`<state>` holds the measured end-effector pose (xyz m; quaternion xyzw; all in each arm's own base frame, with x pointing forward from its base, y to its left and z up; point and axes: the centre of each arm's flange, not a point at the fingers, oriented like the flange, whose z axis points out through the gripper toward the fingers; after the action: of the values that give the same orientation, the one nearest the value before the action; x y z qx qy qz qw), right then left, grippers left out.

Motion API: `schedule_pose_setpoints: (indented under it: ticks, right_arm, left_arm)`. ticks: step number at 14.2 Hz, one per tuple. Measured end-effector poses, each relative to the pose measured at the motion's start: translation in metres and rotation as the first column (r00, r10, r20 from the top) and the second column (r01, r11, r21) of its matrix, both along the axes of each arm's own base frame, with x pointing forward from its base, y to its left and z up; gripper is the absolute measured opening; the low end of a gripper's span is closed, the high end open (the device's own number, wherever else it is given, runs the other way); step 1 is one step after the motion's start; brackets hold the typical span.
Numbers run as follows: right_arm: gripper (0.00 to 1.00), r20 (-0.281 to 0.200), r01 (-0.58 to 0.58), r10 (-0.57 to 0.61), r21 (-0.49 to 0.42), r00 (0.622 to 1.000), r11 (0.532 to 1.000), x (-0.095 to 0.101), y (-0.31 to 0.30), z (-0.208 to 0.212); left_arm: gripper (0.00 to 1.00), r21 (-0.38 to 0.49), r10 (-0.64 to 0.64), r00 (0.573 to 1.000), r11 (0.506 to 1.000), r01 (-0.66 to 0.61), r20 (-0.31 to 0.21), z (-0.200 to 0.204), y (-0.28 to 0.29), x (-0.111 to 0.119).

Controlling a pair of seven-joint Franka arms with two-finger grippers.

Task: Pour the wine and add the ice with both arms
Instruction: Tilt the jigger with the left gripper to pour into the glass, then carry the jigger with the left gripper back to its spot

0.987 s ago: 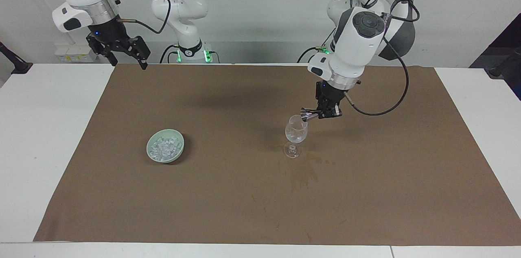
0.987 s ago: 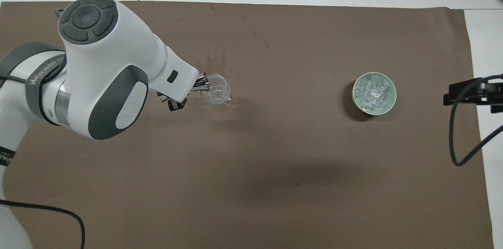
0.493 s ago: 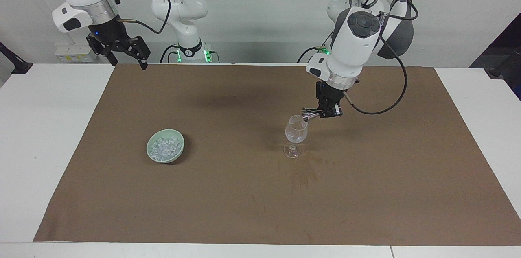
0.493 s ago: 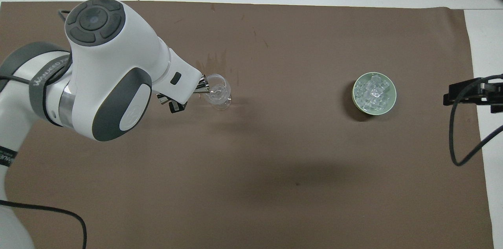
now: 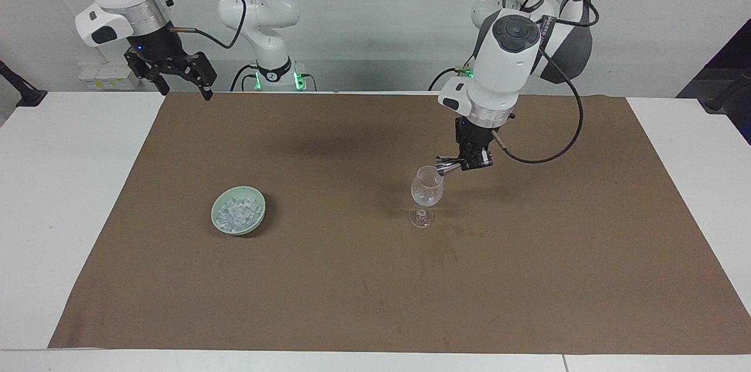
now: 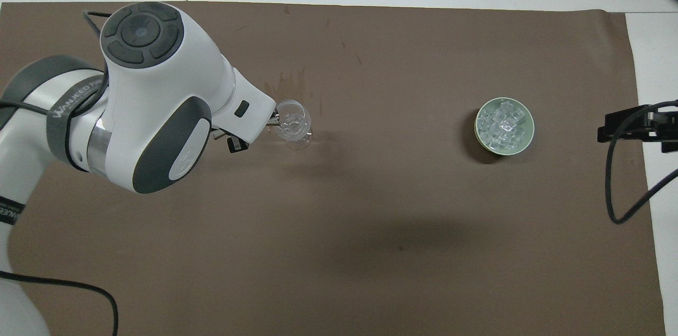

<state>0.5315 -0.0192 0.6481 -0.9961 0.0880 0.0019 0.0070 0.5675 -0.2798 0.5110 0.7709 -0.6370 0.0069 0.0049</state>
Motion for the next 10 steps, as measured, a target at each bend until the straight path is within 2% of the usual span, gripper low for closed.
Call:
schedule_pose_setpoints:
  ticks: [2,5,7,10]
  right_arm:
    - [1.00,0.000,0.000,0.000,0.000,1.000,1.000,0.000,0.000,0.000]
    - [1.00,0.000,0.000,0.000,0.000,1.000,1.000,0.000,0.000,0.000]
    - [1.00,0.000,0.000,0.000,0.000,1.000,1.000,0.000,0.000,0.000]
    - [1.00,0.000,0.000,0.000,0.000,1.000,1.000,0.000,0.000,0.000]
  left_arm:
    - [0.21,0.000,0.010,1.000,1.000,-0.010,0.005,0.002,0.005,0.003]
    - [0.21,-0.027,0.065,0.998,0.998,-0.065,0.005,0.011,0.038,0.019]
    - [0.21,-0.076,0.058,0.998,0.995,-0.059,-0.019,0.013,0.084,0.035]
    - [0.21,-0.202,0.020,0.999,0.979,-0.027,-0.039,0.009,0.169,0.057]
